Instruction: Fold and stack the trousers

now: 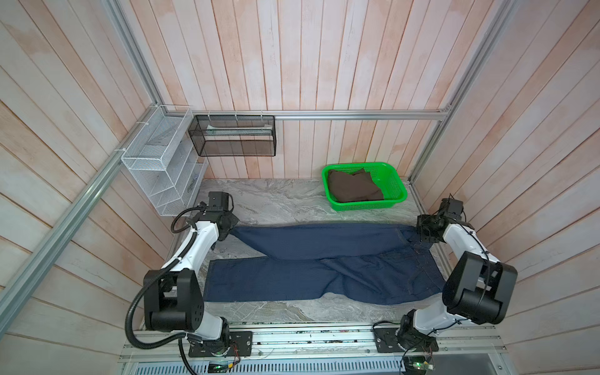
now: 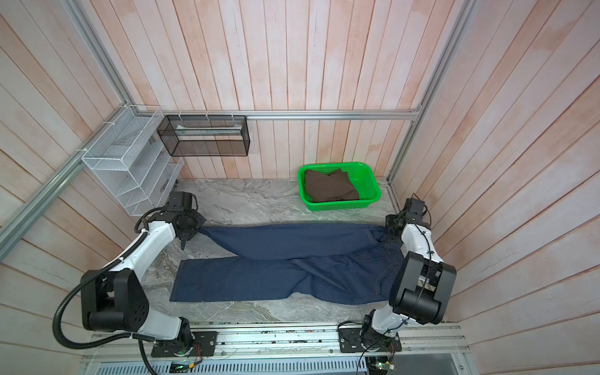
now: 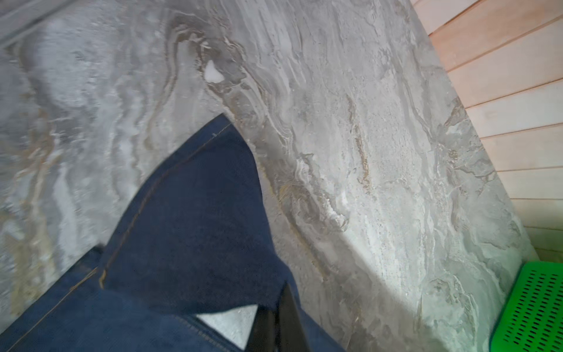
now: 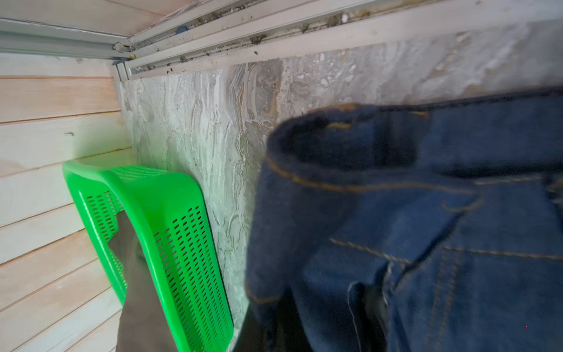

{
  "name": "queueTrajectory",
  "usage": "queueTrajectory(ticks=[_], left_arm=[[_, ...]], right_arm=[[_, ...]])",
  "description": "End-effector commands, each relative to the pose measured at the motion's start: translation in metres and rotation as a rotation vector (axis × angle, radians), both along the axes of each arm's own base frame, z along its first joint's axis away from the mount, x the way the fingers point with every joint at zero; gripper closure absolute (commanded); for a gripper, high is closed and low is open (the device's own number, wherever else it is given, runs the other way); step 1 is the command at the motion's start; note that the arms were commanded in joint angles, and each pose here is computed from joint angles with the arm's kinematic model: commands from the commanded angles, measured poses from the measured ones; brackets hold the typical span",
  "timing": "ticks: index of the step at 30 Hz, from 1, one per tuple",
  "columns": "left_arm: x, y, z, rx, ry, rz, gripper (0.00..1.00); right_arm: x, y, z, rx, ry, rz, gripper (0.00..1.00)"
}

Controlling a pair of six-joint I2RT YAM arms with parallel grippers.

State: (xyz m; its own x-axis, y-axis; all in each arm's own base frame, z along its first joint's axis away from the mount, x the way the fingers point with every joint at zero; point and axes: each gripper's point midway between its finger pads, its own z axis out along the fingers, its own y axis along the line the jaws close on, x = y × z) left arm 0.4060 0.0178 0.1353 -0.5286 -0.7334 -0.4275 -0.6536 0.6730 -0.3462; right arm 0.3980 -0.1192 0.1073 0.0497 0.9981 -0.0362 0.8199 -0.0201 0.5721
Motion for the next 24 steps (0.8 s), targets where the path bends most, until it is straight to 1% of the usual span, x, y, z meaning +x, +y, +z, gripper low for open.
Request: queueTrajectory(ticks=[1, 7, 12, 18, 24], left_arm=[[0.037, 0.005, 0.008, 0.008, -0.062, -0.053, 1.0], [0.07, 0.017, -0.014, 0.006, -0.022, -0.07, 1.0], [0.092, 0.02, -0.033, -0.014, 0.015, -0.087, 1.0], [0.11, 0.021, -0.055, -0.029, 0.053, -0.099, 1.0], [0.121, 0.023, -0.065, -0.031, 0.068, -0.106, 1.0]], right_arm=[[0.025, -0.013, 0.001, -0.066, -0.008, -0.037, 1.0], [0.059, -0.007, -0.01, -0.086, 0.022, -0.015, 1.0], [0.079, -0.001, -0.02, -0.102, 0.05, -0.005, 1.0], [0.094, -0.002, -0.035, -0.116, 0.085, -0.014, 1.0], [0.105, 0.001, -0.04, -0.129, 0.096, -0.012, 1.0]])
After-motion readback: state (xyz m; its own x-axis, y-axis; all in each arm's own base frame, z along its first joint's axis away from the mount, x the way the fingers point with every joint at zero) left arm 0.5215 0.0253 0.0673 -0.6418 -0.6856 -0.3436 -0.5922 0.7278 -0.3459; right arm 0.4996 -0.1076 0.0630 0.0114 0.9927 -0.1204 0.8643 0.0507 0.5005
